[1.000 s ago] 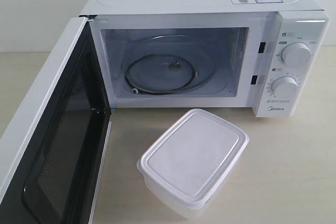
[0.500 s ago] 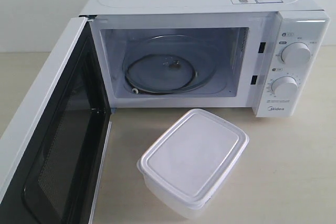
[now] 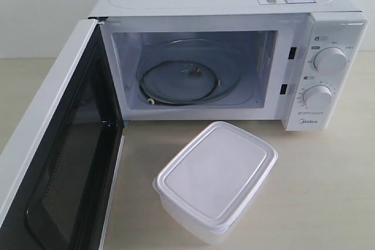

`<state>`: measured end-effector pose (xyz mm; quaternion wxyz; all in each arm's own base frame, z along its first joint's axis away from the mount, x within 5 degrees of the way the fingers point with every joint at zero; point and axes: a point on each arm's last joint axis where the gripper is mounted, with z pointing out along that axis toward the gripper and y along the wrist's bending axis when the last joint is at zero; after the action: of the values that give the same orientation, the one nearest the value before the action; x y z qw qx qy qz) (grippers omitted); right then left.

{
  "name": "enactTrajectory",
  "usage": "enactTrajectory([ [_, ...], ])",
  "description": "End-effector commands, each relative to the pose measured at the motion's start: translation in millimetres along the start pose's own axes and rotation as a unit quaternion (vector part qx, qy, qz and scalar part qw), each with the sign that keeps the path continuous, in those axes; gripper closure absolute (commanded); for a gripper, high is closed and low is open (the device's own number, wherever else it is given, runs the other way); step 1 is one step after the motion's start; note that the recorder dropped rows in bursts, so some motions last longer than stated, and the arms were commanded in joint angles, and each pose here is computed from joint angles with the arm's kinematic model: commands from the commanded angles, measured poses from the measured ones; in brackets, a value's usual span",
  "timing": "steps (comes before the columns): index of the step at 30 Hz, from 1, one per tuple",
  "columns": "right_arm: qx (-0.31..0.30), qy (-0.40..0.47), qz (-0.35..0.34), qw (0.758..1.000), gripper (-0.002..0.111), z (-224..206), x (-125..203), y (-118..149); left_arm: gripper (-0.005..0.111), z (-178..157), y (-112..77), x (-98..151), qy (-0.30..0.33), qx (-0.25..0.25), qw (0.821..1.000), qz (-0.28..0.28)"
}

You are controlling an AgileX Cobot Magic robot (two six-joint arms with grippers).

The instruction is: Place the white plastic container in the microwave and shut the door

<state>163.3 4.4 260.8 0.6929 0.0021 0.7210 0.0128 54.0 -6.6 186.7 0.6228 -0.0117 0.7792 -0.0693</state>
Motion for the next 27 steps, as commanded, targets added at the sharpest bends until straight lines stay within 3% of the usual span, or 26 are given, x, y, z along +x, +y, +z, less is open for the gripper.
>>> enactTrajectory([
  [1,-0.056,-0.002,-0.027,0.998,0.109,12.6,28.6,16.9,0.102,0.2,0.4,-0.4,-0.008,-0.002,1.000,0.003],
  [12,-0.178,0.096,-0.033,0.979,0.109,18.3,99.1,55.2,0.102,0.2,0.4,-0.4,-0.008,-0.002,1.000,0.003],
  [15,-0.196,0.141,0.057,0.969,0.109,19.6,111.4,61.1,0.102,0.2,0.4,-0.4,-0.008,-0.002,1.000,0.003],
  [20,-0.186,0.179,0.271,0.927,0.109,20.1,113.6,65.9,0.102,0.2,0.4,-0.4,-0.008,-0.002,1.000,0.003],
  [24,-0.185,0.193,0.351,0.898,0.109,17.4,111.0,67.7,0.102,0.2,0.4,-0.4,-0.008,-0.002,1.000,0.003],
  [27,-0.171,0.260,0.424,0.851,0.109,12.8,118.2,71.7,0.102,0.2,0.4,-0.4,-0.008,-0.002,1.000,0.003],
])
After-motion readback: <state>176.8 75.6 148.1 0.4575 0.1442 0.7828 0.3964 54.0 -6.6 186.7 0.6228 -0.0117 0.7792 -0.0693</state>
